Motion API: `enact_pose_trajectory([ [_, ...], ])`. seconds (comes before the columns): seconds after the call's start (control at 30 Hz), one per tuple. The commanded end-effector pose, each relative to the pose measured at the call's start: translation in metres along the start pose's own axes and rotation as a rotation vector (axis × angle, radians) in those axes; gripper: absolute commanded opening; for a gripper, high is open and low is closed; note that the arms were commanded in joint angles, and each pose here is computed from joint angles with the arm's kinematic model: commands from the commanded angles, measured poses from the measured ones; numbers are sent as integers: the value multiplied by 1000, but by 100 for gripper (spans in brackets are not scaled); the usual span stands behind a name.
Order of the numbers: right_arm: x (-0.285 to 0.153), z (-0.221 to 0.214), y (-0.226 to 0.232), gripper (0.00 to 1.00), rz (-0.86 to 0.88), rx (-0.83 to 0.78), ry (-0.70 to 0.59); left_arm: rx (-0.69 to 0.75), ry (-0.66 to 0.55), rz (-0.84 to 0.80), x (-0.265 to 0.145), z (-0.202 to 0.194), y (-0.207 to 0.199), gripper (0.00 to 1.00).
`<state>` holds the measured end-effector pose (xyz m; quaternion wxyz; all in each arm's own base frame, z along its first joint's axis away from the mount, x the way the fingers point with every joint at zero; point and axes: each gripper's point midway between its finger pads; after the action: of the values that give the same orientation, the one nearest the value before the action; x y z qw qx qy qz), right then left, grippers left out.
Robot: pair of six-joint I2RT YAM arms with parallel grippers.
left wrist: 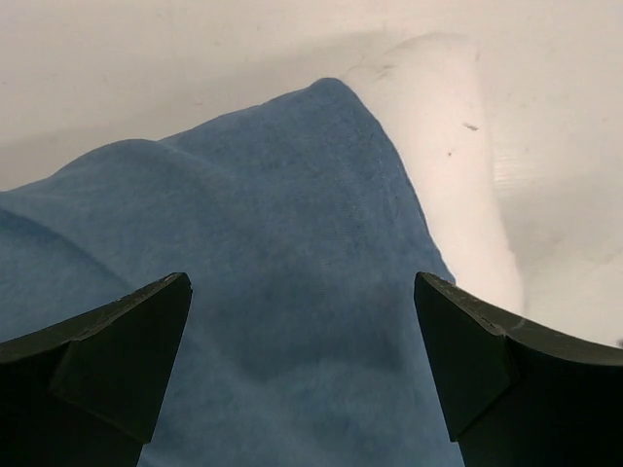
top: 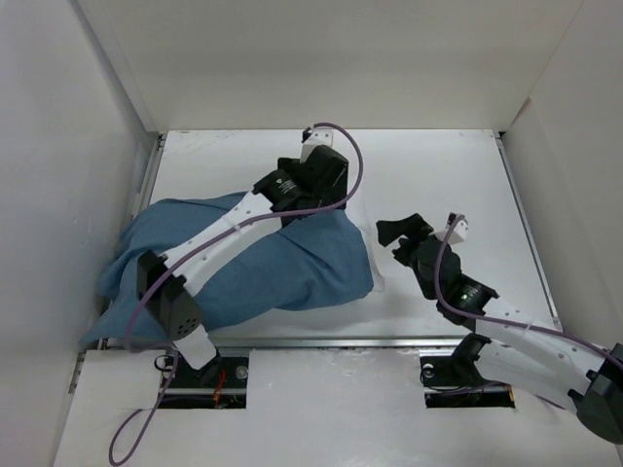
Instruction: Put the pillow into the pillowcase
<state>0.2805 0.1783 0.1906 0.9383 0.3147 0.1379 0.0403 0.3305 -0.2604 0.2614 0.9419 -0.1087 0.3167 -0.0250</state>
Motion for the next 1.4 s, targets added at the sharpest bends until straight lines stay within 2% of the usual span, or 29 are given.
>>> enact_pose_trajectory([
  [0.0,-5,25,-5,97,-69,-32,-70,25,-8,-64,8,13,-23,100],
  [0.03,-6,33,0,97,-69,-35,-84,35,11,-39,25,7,-25,100],
  [0.1,0,29,-7,100,-126,-95,-65,67,27,-37,31,8,-32,100],
  [0.13,1,41,-1,100,-144,-92,-92,67,33,-24,37,10,-31,100],
  [0.2,9,34,-5,100,-191,-176,-59,88,49,-11,50,6,-38,100],
  [0.23,13,35,-2,100,-192,-185,-54,103,65,-14,52,3,-39,96],
  [0.27,18,42,4,100,-196,-179,-53,122,75,-7,59,-1,-40,89],
  [0.3,28,35,1,100,-210,-212,-25,118,69,-12,58,2,-42,77],
  [0.33,34,35,1,100,-212,-209,-10,123,77,-5,60,0,-42,60],
  [0.37,43,43,2,100,-206,-185,5,123,77,-5,60,0,-42,34],
  [0.43,61,38,-1,100,-179,-217,62,108,69,13,61,5,-37,13],
  [0.5,76,41,4,100,-93,-197,119,108,63,20,61,6,-36,0],
  [0.57,91,36,14,100,15,-212,154,94,55,14,57,9,-36,0],
  [0.6,90,27,30,100,152,-218,222,83,40,2,54,15,-38,0],
  [0.67,97,18,55,100,312,-222,253,99,40,-28,52,16,-42,0],
  [0.7,90,6,76,100,452,-235,311,107,31,-35,52,18,-44,0],
  [0.77,103,-9,86,98,524,-212,355,96,5,-72,46,31,-53,0],
  [0.83,102,-27,99,92,636,-186,440,110,-6,-97,46,37,-60,0],
  [0.87,106,-49,93,72,676,-180,506,99,-17,-122,44,41,-66,0],
  [0.9,100,-47,114,51,801,-175,478,110,-15,-155,44,43,-74,0],
  [0.93,82,-59,129,27,929,-170,528,110,-25,-186,40,49,-80,0],
  [0.97,74,-64,139,6,1009,-178,525,129,-7,-211,45,45,-88,0],
  [1.0,69,-64,150,0,1094,-197,483,125,-23,-273,38,56,-102,0],
  [1.03,61,-66,156,0,1137,-210,465,140,11,-374,32,52,-121,0],
  [1.1,48,-75,164,0,1188,-224,436,176,38,-456,25,42,-147,0],
  [1.17,35,-64,181,0,1254,-242,310,198,11,-538,4,49,-173,0],
  [1.2,33,-66,180,0,1250,-237,283,230,30,-568,-2,35,-187,0],
  [1.3,46,-54,190,0,1200,-174,204,248,63,-678,-25,24,-210,0],
  [1.37,49,-48,192,0,1203,-48,180,252,115,-753,-40,6,-223,0],
])
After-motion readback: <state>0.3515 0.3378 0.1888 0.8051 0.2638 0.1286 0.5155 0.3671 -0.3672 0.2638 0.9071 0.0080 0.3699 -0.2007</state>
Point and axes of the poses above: each gripper's point midway between its finger pads, its own x axis out along the fingers, its own y axis along the line the jaws close on, z = x × y, and after that the axes turned 12 degrees about -x, right-handed
